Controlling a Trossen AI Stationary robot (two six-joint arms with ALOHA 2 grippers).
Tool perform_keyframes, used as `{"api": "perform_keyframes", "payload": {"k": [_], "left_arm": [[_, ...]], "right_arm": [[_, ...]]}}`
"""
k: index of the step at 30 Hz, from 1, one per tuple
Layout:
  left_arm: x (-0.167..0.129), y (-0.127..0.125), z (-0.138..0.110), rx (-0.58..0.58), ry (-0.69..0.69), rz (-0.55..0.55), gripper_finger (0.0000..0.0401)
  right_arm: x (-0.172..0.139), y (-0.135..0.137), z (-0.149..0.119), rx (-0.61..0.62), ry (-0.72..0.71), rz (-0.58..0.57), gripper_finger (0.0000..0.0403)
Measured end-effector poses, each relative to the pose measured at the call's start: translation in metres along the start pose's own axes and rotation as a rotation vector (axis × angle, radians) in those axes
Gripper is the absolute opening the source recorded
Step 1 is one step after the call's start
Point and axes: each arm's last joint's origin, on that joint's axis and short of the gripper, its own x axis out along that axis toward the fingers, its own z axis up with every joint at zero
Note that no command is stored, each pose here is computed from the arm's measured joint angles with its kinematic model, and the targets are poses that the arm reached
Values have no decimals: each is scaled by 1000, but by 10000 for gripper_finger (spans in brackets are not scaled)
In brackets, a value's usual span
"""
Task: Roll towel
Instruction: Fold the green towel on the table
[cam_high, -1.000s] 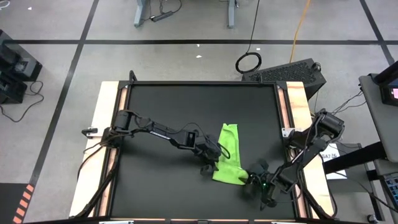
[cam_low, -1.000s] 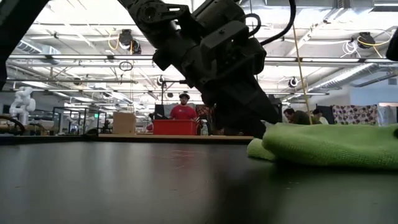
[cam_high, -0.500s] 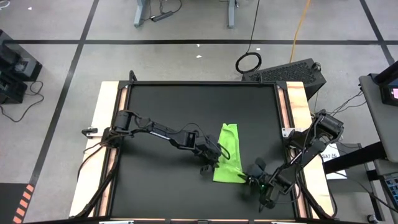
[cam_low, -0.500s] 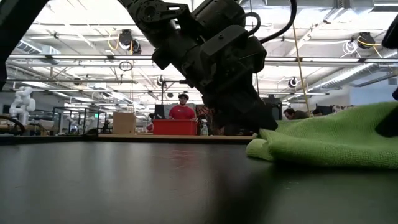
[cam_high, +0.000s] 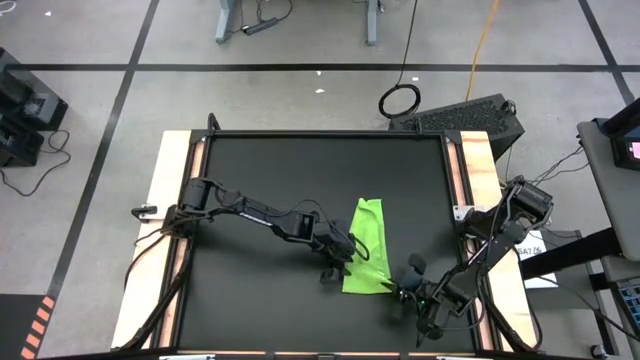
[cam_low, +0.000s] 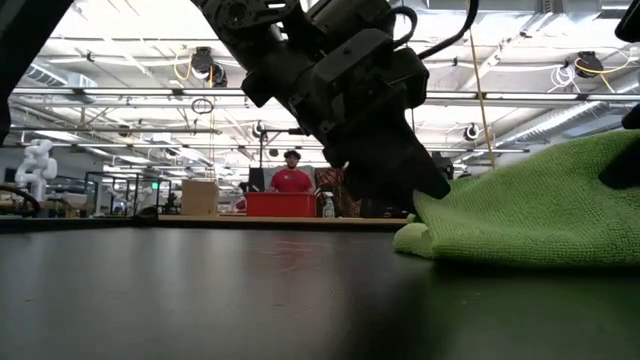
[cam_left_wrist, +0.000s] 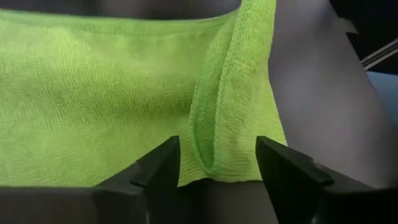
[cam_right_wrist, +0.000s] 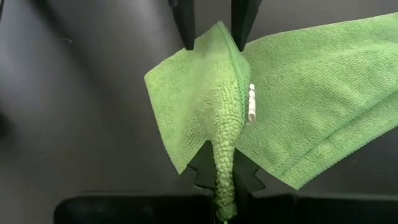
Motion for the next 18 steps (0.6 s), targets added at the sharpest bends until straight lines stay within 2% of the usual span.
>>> {"api": "perform_keyframes", "payload": {"k": [2, 4, 9, 10, 15, 18], "left_arm": [[0, 0, 1, -6, -7, -2, 203], [0, -1, 1, -5, -8, -19, 171], [0, -3, 1, 16, -2, -92, 33], [0, -4, 1, 23, -1, -101, 18], [-2, -6, 2, 41, 6, -111, 6], [-19, -14, 11, 70, -7, -126, 5]], "right_arm": [[0, 0, 0, -10, -3, -1, 1], [-1, 0, 1, -14, -6, 1, 1], [-4, 0, 5, -11, -30, 6, 0], [-5, 0, 6, -13, -31, 9, 0], [-12, -1, 15, -34, -47, 33, 0], [-21, -2, 28, -57, -85, 54, 0]]}}
